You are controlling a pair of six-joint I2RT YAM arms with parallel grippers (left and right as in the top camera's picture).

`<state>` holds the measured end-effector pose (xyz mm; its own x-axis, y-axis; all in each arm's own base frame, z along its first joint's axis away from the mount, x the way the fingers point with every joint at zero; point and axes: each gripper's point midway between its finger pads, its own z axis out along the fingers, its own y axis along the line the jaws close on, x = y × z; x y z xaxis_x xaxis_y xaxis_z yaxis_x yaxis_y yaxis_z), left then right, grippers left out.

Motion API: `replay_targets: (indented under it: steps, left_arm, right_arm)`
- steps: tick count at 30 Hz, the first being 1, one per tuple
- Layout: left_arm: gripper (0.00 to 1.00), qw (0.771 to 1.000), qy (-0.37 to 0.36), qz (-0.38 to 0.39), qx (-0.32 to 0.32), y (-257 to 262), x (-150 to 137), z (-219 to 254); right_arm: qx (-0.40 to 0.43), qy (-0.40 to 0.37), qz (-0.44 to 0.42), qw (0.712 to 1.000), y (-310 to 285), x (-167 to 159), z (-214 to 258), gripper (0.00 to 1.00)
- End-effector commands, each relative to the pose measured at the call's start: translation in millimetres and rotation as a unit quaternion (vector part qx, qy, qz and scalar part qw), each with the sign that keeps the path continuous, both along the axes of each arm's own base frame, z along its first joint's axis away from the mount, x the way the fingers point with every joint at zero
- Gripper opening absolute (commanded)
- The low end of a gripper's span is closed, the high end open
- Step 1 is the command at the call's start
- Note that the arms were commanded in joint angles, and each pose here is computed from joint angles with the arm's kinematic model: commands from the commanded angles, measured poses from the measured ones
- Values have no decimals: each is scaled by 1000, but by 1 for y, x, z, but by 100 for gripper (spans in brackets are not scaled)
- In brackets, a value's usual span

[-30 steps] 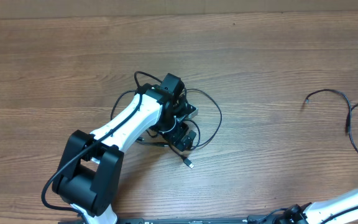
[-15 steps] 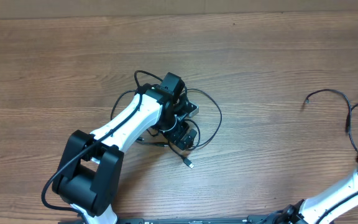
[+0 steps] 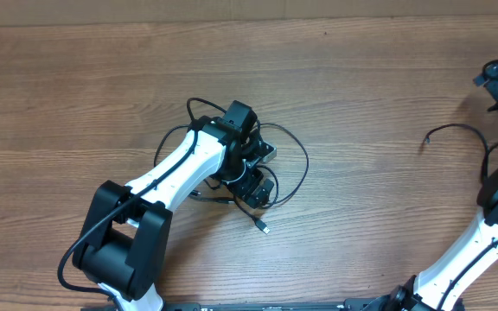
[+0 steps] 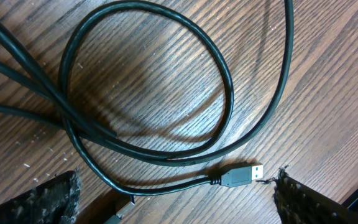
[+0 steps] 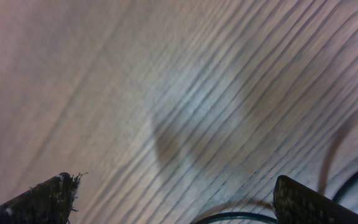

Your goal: Untangle cables

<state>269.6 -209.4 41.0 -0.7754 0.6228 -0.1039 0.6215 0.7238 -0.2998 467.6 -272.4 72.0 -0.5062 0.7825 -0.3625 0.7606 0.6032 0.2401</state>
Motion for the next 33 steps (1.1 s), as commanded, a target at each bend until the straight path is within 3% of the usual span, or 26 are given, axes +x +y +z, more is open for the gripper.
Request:
replay_targets:
  steps: [1, 12, 33]
  left_arm:
    - [100, 1000, -4, -4, -10, -1, 0, 4]
    - [100, 1000, -4, -4, -14, -3, 0, 5]
    - [100, 1000, -9, -4, -17, -4, 2, 5]
  right_arm:
    - [-8, 19, 28, 999, 2, -2, -13, 100]
    - [24, 81, 53, 995, 16, -25, -53, 99]
    - [37, 194, 59, 978, 27, -76, -62, 100]
